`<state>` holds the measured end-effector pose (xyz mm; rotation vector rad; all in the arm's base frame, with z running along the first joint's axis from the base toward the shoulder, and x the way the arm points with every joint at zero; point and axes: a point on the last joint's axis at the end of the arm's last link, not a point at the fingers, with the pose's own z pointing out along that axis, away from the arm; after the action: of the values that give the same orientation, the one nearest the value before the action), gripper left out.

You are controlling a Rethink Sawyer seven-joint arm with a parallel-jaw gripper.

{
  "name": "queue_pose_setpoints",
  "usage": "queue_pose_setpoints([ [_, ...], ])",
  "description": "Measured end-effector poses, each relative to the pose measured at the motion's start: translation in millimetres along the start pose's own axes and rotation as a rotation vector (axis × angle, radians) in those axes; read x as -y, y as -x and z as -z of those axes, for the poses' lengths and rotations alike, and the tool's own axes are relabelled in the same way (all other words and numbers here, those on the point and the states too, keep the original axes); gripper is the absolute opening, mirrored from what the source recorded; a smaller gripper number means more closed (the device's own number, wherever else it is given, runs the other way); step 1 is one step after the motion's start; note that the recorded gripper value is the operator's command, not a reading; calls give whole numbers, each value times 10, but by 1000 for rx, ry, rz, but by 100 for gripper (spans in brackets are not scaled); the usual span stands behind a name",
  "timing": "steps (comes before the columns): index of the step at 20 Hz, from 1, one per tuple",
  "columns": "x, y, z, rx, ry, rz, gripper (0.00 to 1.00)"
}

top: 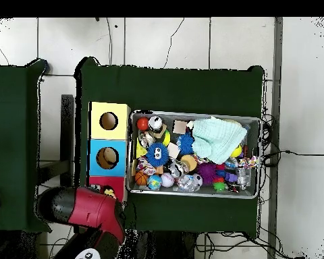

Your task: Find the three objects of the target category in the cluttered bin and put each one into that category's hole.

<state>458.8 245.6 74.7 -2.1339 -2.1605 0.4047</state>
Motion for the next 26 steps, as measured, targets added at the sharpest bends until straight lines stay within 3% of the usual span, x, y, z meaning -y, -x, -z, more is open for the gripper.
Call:
queue_pose_setpoints([
  [7,23,30,92,-2,-7,-6,0],
  [26,17,30,88,-6,-9,-13,0],
])
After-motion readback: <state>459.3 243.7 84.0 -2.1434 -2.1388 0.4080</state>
